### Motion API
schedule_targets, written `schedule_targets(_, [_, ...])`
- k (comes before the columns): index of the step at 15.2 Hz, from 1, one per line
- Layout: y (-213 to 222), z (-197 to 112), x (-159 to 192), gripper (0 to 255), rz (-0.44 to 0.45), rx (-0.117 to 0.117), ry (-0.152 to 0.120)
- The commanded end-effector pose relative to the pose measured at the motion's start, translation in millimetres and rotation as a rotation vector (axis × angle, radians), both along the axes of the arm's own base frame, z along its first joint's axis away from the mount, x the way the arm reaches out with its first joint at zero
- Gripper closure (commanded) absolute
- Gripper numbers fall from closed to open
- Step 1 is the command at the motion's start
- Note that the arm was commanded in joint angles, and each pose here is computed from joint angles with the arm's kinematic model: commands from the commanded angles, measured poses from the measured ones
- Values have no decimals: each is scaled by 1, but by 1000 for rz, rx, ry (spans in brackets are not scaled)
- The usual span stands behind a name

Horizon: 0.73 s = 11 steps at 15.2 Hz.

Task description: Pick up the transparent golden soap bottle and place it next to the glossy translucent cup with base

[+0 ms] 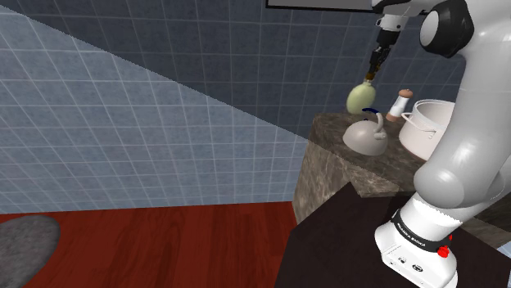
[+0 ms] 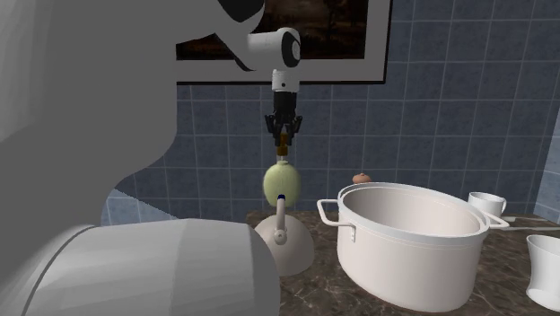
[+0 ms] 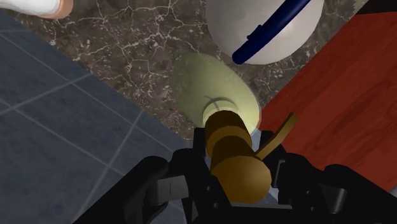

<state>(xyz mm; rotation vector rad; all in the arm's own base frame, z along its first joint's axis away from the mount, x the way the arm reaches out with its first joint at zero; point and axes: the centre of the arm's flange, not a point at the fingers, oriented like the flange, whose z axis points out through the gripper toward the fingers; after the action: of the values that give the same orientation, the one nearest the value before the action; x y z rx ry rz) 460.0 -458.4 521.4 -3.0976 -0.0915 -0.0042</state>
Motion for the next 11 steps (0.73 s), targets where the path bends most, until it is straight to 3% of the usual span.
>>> schedule_targets(1, [1, 11, 0, 255, 0, 0, 0])
schedule_targets(11, [1, 64, 0, 255, 0, 0, 0])
